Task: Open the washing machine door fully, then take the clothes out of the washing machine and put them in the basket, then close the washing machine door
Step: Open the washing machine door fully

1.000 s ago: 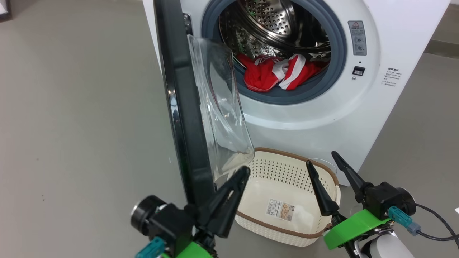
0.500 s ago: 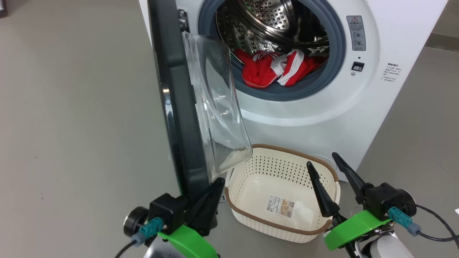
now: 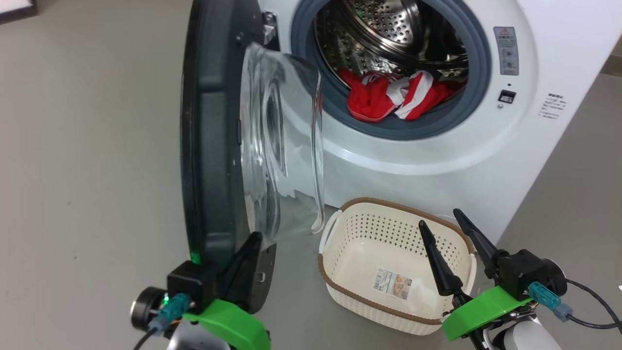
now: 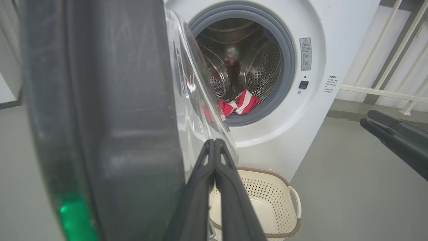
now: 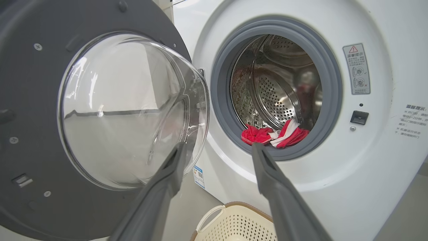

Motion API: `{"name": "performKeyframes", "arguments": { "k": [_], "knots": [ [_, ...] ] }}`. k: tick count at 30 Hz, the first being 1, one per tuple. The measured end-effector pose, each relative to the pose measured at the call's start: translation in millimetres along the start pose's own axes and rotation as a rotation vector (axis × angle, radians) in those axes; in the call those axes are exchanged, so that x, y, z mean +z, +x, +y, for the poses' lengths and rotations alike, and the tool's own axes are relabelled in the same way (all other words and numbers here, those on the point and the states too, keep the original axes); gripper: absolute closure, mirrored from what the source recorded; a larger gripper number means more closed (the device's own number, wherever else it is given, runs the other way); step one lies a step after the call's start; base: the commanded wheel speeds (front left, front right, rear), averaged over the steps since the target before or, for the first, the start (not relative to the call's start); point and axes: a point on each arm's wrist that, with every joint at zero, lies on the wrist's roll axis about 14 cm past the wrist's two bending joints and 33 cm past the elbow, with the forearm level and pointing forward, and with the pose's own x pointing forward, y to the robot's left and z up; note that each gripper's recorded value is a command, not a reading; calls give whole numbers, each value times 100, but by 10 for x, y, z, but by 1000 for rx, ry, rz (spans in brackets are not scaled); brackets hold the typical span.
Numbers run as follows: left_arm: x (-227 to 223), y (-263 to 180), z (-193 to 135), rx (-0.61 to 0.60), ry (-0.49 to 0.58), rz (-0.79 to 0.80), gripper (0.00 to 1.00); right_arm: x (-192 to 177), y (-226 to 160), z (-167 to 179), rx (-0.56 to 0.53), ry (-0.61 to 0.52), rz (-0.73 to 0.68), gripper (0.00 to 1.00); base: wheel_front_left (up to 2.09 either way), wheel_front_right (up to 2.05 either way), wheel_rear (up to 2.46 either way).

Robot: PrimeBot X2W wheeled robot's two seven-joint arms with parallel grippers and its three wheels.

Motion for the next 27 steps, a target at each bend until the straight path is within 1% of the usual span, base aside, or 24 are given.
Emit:
{"name": "performKeyframes", "arguments": {
  "k": [4,12,21,27],
  "knots": [
    [40,-104,209,76,9,-13,100,-28,45,82,26,3,7,0,0,0,0],
    [53,-216,657,216,69,-6,100,-171,85,192,66,10,43,0,0,0,0],
    [-10,-268,1039,333,103,11,100,-245,168,204,83,1,56,0,0,0,0],
    [9,-286,1339,427,133,4,100,-355,184,185,86,3,81,0,0,0,0]
  ]
}}
